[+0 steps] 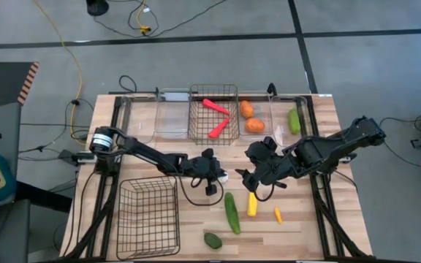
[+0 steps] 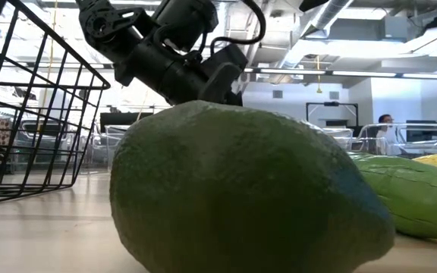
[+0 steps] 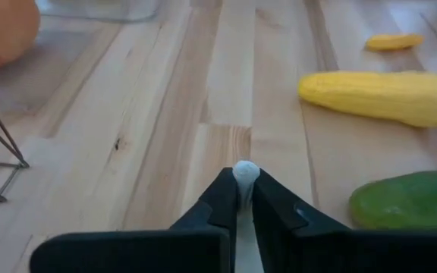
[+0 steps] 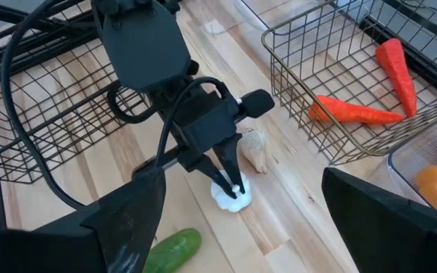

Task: Sort produce into baskets
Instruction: Put the bottom white garlic into the middle left transparent bin

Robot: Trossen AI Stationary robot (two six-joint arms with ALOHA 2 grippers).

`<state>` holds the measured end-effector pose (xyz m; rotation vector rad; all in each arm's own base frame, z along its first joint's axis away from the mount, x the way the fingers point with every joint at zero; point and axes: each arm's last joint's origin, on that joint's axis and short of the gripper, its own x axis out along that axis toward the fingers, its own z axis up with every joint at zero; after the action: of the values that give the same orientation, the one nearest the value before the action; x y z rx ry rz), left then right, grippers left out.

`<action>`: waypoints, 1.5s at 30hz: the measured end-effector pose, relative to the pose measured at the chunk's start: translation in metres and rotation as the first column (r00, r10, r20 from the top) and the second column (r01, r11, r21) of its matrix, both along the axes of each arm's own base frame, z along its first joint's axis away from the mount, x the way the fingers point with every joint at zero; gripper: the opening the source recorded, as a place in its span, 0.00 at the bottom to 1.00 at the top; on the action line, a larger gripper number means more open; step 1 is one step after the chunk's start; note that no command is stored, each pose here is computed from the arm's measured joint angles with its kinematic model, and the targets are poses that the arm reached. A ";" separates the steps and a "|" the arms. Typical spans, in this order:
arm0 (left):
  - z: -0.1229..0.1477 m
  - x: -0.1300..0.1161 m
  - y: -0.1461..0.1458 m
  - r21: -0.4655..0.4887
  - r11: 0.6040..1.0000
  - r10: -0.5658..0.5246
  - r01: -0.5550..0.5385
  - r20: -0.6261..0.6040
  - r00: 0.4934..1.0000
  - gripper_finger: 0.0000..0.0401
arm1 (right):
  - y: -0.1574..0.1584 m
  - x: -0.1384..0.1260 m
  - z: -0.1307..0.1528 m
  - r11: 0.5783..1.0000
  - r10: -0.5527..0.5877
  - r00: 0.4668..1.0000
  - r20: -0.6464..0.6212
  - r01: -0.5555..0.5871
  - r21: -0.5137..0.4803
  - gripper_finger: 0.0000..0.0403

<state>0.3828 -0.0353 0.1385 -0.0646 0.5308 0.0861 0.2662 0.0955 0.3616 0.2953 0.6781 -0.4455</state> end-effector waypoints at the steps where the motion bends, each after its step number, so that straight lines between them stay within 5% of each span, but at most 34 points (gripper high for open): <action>1: 0.003 0.000 0.000 -0.001 1.000 0.000 0.000 0.007 1.000 0.02 | 0.000 0.000 0.000 1.000 0.000 1.000 0.000 0.000 0.000 0.95; 16: 0.081 -0.031 0.008 0.015 1.000 -0.012 0.011 0.067 0.998 0.01 | 0.000 0.000 0.000 1.000 -0.001 1.000 0.003 0.001 0.001 0.95; 29: 0.163 -0.106 0.060 0.139 0.978 0.145 -0.155 0.080 0.986 0.01 | 0.012 0.027 -0.023 1.000 0.000 1.000 -0.016 0.000 -0.006 0.95; 45: 0.158 -0.163 0.142 0.193 0.865 0.493 -0.464 -0.157 0.856 0.03 | 0.025 0.095 -0.125 0.997 -0.035 0.972 -0.232 0.018 -0.076 0.95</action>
<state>0.2194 0.1064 0.2962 -0.0418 0.7012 0.6303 0.3612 0.1201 0.2368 0.1842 0.8862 -0.5346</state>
